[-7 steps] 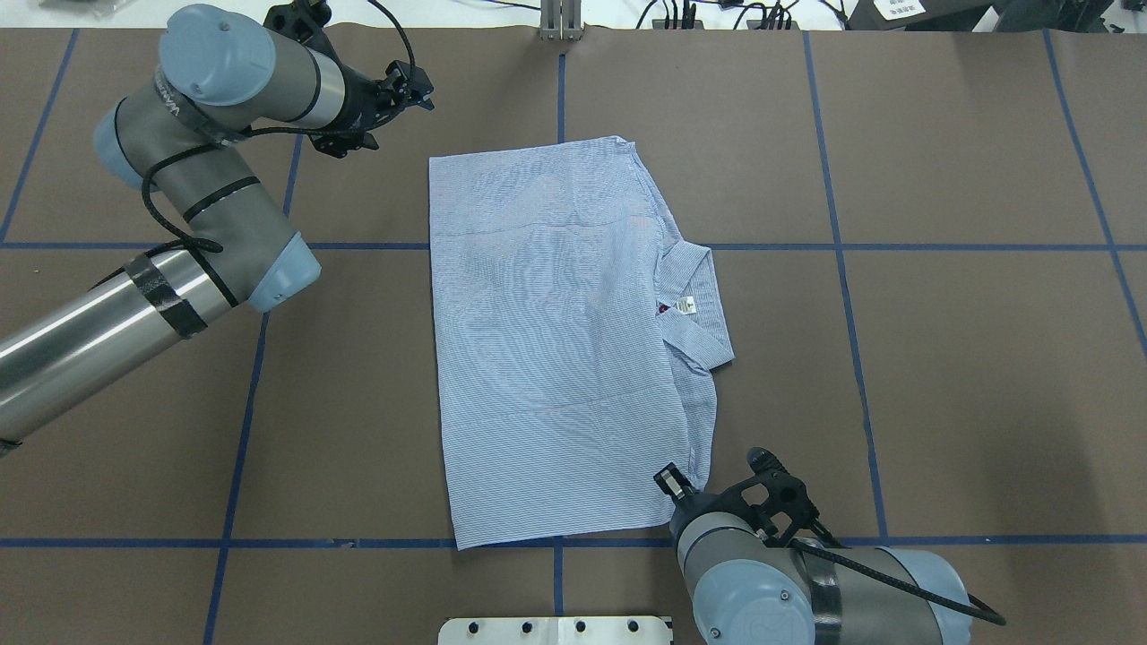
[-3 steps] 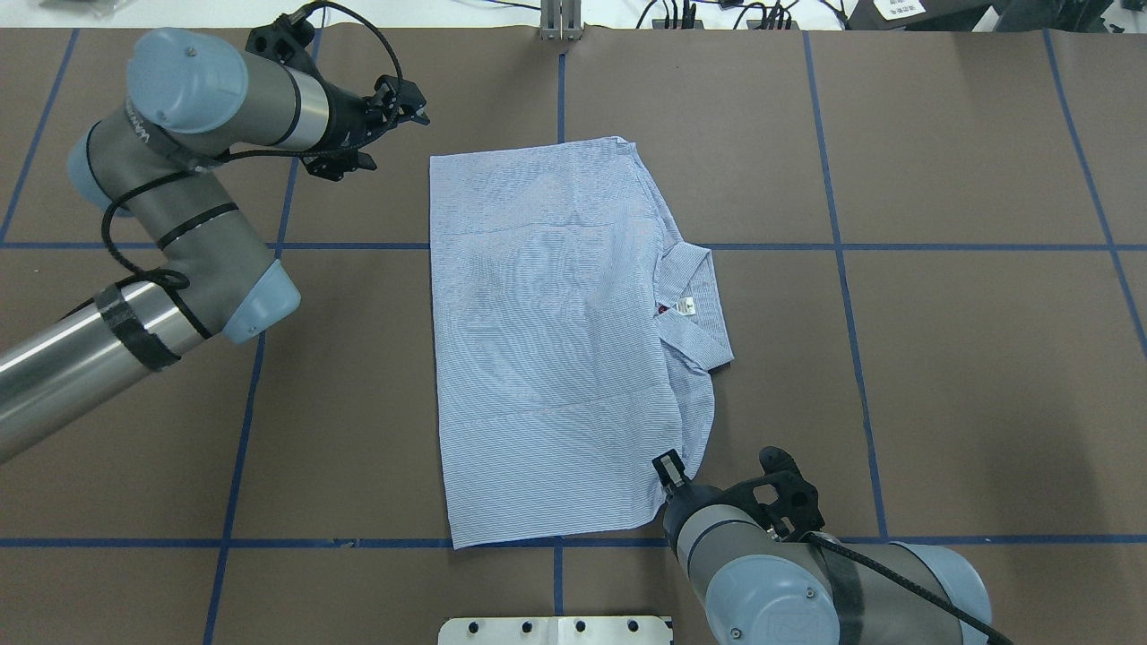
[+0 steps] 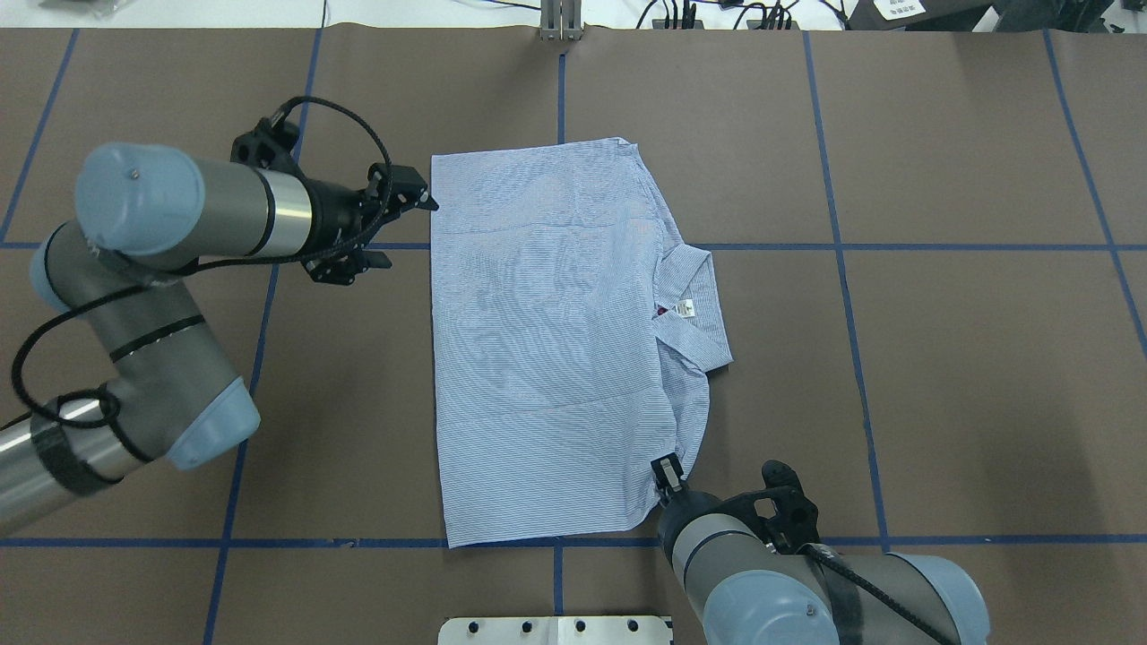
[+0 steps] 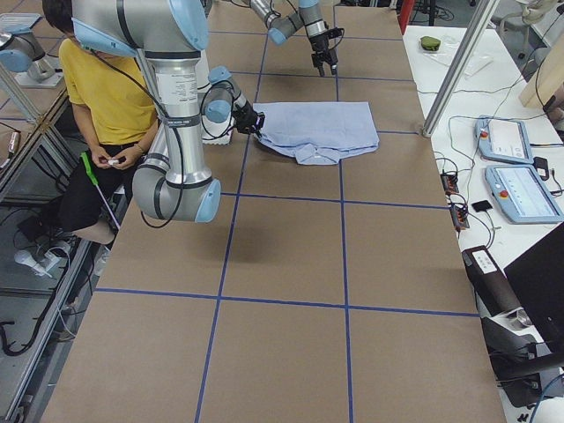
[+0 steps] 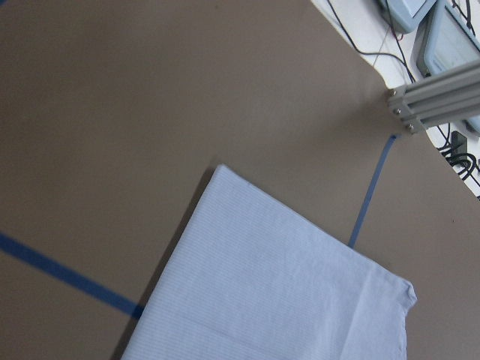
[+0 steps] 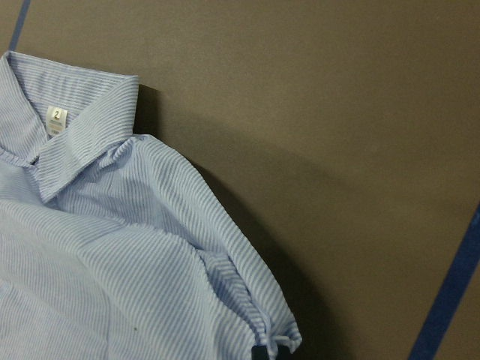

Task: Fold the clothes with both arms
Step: 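Lower the left gripper to the shirt's other near corner, then grasp both near corners of the shirt with the left and right grippers, then lift the near edge with both grippers and fold it over toward the collar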

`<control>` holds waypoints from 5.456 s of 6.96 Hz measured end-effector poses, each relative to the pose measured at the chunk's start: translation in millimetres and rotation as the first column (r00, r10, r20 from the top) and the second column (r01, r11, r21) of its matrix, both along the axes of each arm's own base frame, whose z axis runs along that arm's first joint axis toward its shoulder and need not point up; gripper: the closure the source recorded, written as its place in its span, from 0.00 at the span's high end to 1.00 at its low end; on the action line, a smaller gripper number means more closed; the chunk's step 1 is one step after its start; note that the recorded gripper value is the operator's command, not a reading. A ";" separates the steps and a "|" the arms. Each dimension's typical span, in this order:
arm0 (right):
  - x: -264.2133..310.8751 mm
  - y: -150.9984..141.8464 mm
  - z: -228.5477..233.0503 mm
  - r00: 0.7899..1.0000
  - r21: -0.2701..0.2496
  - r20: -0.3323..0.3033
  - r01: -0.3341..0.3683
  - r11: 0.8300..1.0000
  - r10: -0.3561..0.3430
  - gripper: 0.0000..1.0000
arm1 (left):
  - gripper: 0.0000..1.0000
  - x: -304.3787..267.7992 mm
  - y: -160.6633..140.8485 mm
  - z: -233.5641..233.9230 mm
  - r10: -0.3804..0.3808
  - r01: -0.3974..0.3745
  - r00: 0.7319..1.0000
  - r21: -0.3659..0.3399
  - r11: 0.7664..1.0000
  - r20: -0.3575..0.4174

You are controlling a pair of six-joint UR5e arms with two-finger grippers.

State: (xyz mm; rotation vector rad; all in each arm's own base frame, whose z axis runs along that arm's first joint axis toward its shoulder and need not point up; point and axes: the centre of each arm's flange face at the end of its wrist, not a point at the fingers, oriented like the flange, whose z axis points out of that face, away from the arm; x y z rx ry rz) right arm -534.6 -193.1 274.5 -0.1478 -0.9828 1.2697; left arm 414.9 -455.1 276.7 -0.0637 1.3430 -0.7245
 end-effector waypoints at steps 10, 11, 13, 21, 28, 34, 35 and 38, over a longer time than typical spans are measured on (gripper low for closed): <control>-1.6 8.8 6.4 1.000 0.004 -0.008 -0.002 1.000 0.002 0.00 | 0.85 110.9 268.0 42.1 0.082 -0.079 0.997 -0.263 0.962 0.003; -1.9 8.9 7.2 1.000 0.004 -0.010 -0.002 1.000 0.002 0.00 | 0.81 115.6 275.3 42.7 0.095 -0.090 0.996 -0.266 0.960 0.005; -2.0 9.0 7.7 1.000 0.004 -0.011 -0.001 1.000 0.001 0.00 | 0.74 120.7 280.6 41.1 0.099 -0.096 0.995 -0.278 0.956 0.000; -2.1 10.0 9.3 1.000 0.004 -0.014 0.000 1.000 0.000 0.00 | 0.00 127.1 278.3 43.4 0.074 -0.070 0.997 -0.290 0.954 0.002; 1.3 12.1 0.9 1.000 0.005 0.005 0.003 1.000 -0.003 0.00 | 0.00 98.7 269.7 16.2 0.038 -0.051 0.998 -0.281 0.958 -0.051; 85.6 13.7 -58.9 0.991 0.011 0.136 -0.007 1.000 0.005 0.00 | 0.00 15.6 274.9 -75.9 0.022 -0.047 0.997 -0.319 0.947 -0.080; 114.4 10.2 -76.5 0.988 0.011 0.151 -0.017 1.000 0.015 0.00 | 0.00 -3.0 274.7 -91.2 0.024 -0.053 0.995 -0.319 0.946 -0.095; 151.8 -60.4 -105.0 0.974 -0.015 0.176 -0.144 0.990 0.144 0.00 | 0.00 -44.7 192.1 -113.2 -0.015 -0.014 0.995 -0.280 0.960 -0.102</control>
